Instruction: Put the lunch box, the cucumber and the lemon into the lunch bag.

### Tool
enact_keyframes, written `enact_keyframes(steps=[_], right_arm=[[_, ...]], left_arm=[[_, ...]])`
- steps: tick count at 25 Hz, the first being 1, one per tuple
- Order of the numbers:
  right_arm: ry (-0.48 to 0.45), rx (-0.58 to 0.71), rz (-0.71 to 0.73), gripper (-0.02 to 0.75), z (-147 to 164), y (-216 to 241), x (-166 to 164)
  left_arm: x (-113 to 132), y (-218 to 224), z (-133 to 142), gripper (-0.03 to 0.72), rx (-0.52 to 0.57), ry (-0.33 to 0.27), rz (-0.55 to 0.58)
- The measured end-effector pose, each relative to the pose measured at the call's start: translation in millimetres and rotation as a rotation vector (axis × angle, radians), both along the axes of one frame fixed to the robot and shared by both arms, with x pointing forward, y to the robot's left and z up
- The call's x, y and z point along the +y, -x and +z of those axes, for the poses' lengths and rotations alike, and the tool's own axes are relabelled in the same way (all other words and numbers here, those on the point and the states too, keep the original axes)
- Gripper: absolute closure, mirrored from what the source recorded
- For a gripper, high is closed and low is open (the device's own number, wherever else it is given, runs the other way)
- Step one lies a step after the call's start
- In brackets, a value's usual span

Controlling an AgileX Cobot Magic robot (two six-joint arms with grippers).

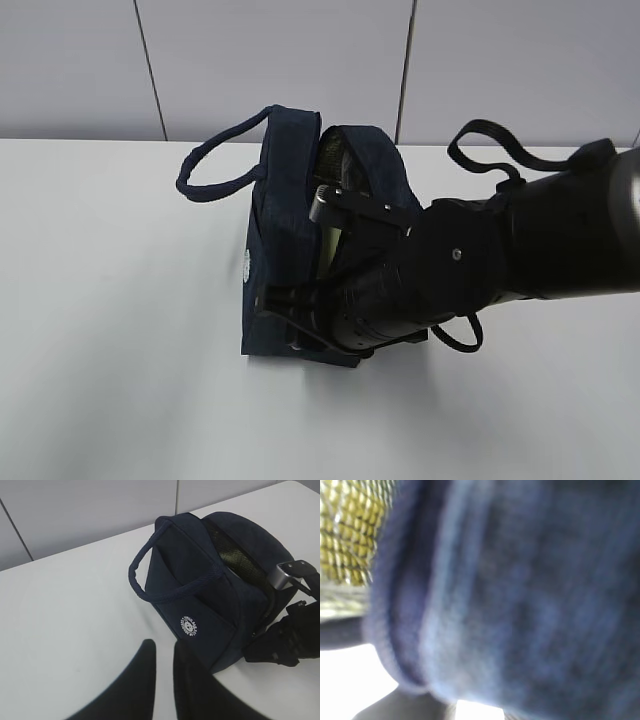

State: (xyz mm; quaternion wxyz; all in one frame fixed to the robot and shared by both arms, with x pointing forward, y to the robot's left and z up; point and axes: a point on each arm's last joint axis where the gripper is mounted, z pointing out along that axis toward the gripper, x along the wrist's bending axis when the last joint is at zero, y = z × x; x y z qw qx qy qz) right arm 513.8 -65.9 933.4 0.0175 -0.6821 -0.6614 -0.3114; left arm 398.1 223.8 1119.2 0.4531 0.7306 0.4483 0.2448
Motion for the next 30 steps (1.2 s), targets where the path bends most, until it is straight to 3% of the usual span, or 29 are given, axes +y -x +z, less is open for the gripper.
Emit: enact_keyframes(steps=[13, 18, 21, 25, 30], right_arm=[[0.009, 0.018, 0.008, 0.61, -1.0, 1.6, -0.4], [0.02, 0.011, 0.021, 0.612, -1.2, 1.7, -0.7], [0.027, 0.006, 0.029, 0.567, -1.3, 1.6, -0.9], [0.023, 0.009, 0.024, 0.441, -1.2, 1.6, -0.8], [-0.001, 0.067, -0.006, 0.421, -2.2, 4.7, -0.1]], left_arm=[[0.0, 0.0, 0.1, 0.629, -0.001, 0.0, 0.0], [0.0, -0.1, 0.2, 0.629, -0.002, 0.001, 0.001], [0.0, -0.1, 0.2, 0.629, -0.002, 0.001, 0.001], [0.0, -0.1, 0.2, 0.629, -0.002, 0.001, 0.001], [0.0, -0.1, 0.2, 0.629, -0.002, 0.001, 0.001]])
